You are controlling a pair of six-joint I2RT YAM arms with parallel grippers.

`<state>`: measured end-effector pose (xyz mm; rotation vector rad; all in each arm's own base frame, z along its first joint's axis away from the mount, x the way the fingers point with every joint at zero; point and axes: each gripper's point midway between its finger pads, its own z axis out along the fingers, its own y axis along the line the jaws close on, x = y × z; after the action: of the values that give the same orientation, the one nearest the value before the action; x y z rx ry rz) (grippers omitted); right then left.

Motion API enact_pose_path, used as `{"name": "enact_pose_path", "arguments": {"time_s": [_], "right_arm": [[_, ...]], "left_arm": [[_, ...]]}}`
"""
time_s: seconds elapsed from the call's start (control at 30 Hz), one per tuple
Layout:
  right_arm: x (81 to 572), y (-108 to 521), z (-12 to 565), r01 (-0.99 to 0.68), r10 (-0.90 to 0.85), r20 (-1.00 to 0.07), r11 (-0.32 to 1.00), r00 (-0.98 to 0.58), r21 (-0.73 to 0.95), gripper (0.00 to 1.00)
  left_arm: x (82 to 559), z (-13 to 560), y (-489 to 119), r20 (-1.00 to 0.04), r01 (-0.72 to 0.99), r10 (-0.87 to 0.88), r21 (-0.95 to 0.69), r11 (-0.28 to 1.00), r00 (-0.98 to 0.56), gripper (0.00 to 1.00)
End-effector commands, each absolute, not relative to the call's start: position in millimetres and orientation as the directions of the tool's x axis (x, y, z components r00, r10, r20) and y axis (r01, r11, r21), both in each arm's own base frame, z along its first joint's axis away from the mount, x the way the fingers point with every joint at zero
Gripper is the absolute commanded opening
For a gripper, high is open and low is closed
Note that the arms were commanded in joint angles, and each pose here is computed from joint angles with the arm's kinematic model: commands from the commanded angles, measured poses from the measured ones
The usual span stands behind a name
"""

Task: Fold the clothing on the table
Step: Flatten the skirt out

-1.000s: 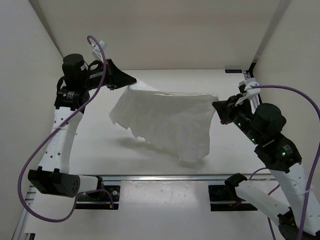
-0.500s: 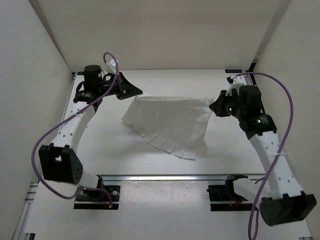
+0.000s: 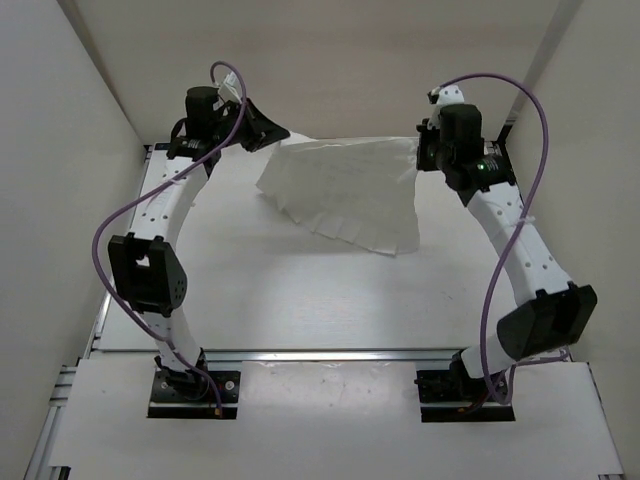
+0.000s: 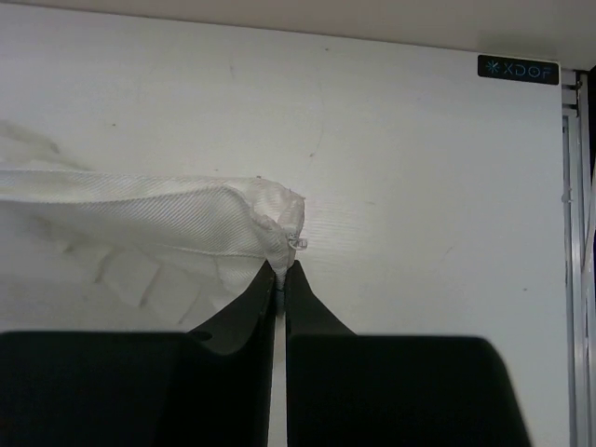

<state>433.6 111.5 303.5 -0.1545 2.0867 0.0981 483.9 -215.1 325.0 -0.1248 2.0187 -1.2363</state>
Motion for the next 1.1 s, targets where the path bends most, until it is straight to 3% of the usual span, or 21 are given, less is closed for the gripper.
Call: {"name": "enact_pose_path", "arguments": {"time_s": [0.0,0.2,0.27,0.43,0.53,0.63,0.77,0.9,1.03,1.07], "right_arm": [[416.9,86.2,320.4,-0.069,-0.117,-0.913,0.993,-0.391,-0.097,0.0],[347.6,113.2,240.6,-0.22,-0.13,-0.82,0.975,-0.557,-0.006,0.0],[311.6,135.9,244.1,-0.31,-0.179,-0.834,0.951,-0.521,-0.01,0.0],[244.2,158.2,321.1,-0.425,-0.07,-0.953,0.903,-0.293,0.064,0.0],[230.0,145.6,365.7,-0.421,0.022,-0.986,0.903,-0.165,0.09,0.01],[237.6,126.5,373.1,-0.352,0.013,-0.99,0.934,-0.14,0.062,0.0],[268.6,120.6,333.5,-0.341,-0.016,-0.961,0.937,-0.275,0.082,0.0],[303.9,84.8,265.1,-0.262,0.124,-0.889,0.929,-0.441,0.26,0.0],[336.6,63.8,209.1,-0.169,0.135,-0.831,0.95,-0.539,0.264,0.0],[345.0,63.4,196.5,-0.162,0.135,-0.808,0.948,-0.573,0.273,0.0]], "left_arm": [[478.0,369.4,-184.8,-0.651,0.35,-0.481,-0.74,0.575,-0.587,0.0],[416.4,295.4,-180.8,-0.557,0.265,-0.443,-0.782,0.565,-0.702,0.0],[383.1,289.7,-190.1,-0.545,0.299,-0.399,-0.793,0.53,-0.737,0.0],[337.5,373.2,-203.7,-0.619,0.491,-0.363,-0.78,0.388,-0.697,0.0],[322.4,430.5,-207.0,-0.702,0.614,-0.333,-0.712,0.341,-0.629,0.0],[319.5,457.3,-203.9,-0.743,0.674,-0.333,-0.668,0.316,-0.58,0.0],[336.8,420.4,-196.7,-0.634,0.575,-0.384,-0.772,0.269,-0.671,0.0],[357.1,334.9,-184.3,-0.45,0.396,-0.466,-0.893,0.215,-0.762,0.0],[387.4,248.7,-180.6,-0.32,0.183,-0.507,-0.936,0.301,-0.801,0.0],[396.0,240.4,-185.0,-0.329,0.172,-0.504,-0.927,0.334,-0.799,0.0]]}}
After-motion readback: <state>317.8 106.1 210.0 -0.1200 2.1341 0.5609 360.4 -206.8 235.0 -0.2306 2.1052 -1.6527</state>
